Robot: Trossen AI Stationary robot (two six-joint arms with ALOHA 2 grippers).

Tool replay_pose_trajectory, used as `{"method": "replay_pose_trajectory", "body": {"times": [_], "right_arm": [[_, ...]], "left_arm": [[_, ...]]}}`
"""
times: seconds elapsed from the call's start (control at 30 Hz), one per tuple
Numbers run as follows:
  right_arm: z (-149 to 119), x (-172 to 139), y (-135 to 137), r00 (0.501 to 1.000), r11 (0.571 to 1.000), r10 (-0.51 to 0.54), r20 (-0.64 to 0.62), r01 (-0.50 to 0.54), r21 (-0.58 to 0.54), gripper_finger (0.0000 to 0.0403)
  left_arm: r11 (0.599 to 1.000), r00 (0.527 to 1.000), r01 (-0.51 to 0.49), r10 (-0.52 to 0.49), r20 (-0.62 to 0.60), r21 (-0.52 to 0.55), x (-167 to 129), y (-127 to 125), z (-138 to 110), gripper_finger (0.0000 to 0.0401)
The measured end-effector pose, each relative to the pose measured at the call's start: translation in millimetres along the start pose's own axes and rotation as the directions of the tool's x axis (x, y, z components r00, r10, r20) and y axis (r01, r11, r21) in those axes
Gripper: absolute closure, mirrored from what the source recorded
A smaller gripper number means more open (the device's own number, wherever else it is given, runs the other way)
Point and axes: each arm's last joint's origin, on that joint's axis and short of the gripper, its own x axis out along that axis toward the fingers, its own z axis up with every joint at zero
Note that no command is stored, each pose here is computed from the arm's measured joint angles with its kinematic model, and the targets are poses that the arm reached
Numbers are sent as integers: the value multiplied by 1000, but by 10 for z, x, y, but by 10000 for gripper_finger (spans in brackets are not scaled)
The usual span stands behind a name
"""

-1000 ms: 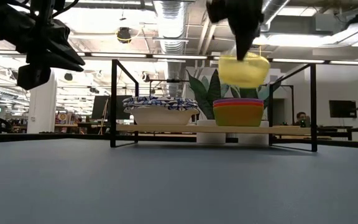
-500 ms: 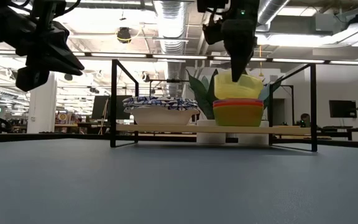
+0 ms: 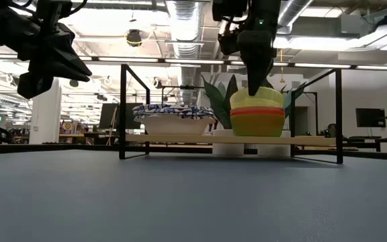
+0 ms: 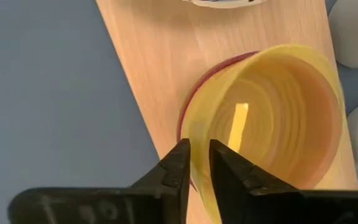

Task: Place and stack bowls onto a shelf
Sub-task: Return to Home Position

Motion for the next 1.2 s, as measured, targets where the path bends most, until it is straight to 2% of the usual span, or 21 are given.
{"method": "replay_pose_trajectory", "body": {"times": [0.17, 0.27, 0.43, 0.57, 0.67, 0.77, 0.87, 0.97, 1.07, 1.13, 1.2], "right_arm": [[3, -9, 1, 1000, 1000, 2, 8, -2, 6, 285], [31, -129, -4, 999, 999, 13, 50, -14, 28, 271], [90, -587, 10, 978, 996, 45, 204, -60, 67, 258], [43, -1058, 59, 934, 991, 91, 346, -120, 63, 259], [-96, -1401, 108, 900, 987, 138, 414, -160, 20, 261], [-268, -1650, 152, 874, 983, 179, 451, -181, -39, 261], [-475, -1843, 178, 858, 968, 225, 462, -250, -6, 261], [-635, -2002, 188, 830, 965, 236, 506, -263, -19, 261], [-771, -2111, 193, 814, 979, 183, 551, -203, -25, 261], [-873, -2182, 191, 796, 988, 131, 590, -154, -12, 261], [-997, -2280, 172, 760, 991, 100, 642, -133, 2, 261]], "left_arm": [[1000, 1000, -1, 1, 2, -9, 0, 0, 1, 364], [1000, 1000, -9, 9, 20, -24, 0, 3, 6, 364], [999, 999, -20, 22, 49, -31, -1, 5, 15, 364], [999, 999, -16, 17, 39, -30, 0, 4, 12, 364], [999, 1000, 4, -4, 1, -42, 0, -4, 2, 364], [994, 997, 29, -37, -66, -108, -1, -13, -18, 364], [985, 991, 39, -59, -120, -166, -3, -18, -34, 364], [986, 987, 46, -70, -145, -162, -4, -20, -42, 364], [980, 992, 39, -61, -108, -194, -2, -22, -28, 364], [974, 998, 56, -63, -25, -218, -1, -47, 9, 364], [985, 994, 111, -108, 33, -133, -6, -102, 51, 364]]}}
